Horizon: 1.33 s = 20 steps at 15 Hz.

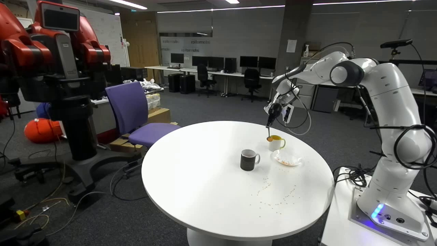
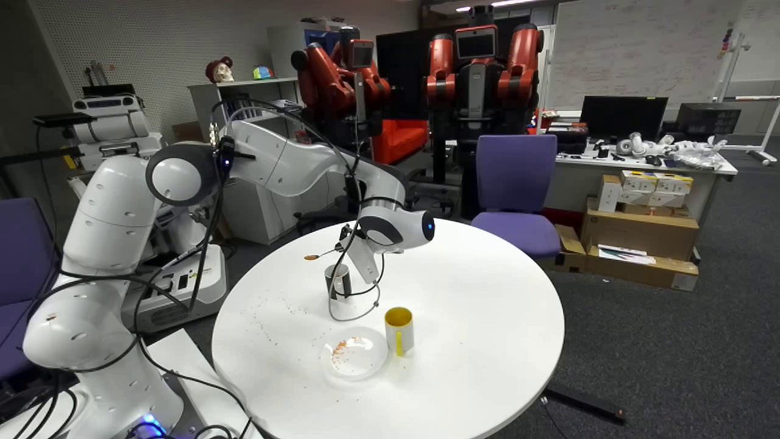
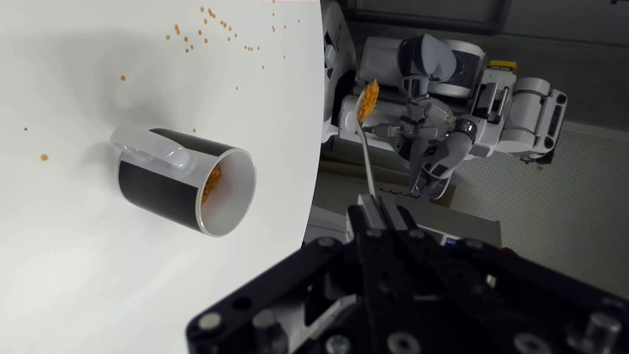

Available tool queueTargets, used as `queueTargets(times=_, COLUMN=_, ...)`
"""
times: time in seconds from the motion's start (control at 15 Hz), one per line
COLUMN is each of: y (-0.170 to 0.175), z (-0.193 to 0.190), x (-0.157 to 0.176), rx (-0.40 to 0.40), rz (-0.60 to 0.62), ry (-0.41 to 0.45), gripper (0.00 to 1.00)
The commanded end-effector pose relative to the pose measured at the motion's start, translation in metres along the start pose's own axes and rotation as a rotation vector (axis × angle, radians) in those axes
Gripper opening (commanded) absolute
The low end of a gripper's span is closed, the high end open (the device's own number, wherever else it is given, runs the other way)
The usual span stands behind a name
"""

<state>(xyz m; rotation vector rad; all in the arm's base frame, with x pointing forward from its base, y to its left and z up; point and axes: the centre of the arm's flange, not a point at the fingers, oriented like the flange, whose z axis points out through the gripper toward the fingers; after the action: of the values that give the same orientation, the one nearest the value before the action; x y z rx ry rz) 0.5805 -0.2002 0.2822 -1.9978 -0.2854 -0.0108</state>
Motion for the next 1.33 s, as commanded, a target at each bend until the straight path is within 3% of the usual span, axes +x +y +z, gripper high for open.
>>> queueTargets(times=0.0, y=0.007, z=-0.005, x=0.012, rx=0.002, rz=-0.067, ry=0.018, gripper=0.01)
queueTargets(times=0.67, y=0.013, z=0.009, x=0.029, rx=0.057, rz=-0.246, ry=0.024, gripper=0.01)
queueTargets(times=0.73, y=0.013, z=0.015, x=0.021, rx=0.034, rz=-0.199, ry=0.003, gripper=0.03)
queueTargets(times=1.27, y=0.015, z=0.018, x=0.024, rx=0.037, rz=-0.214, ry=0.003, gripper=0.03)
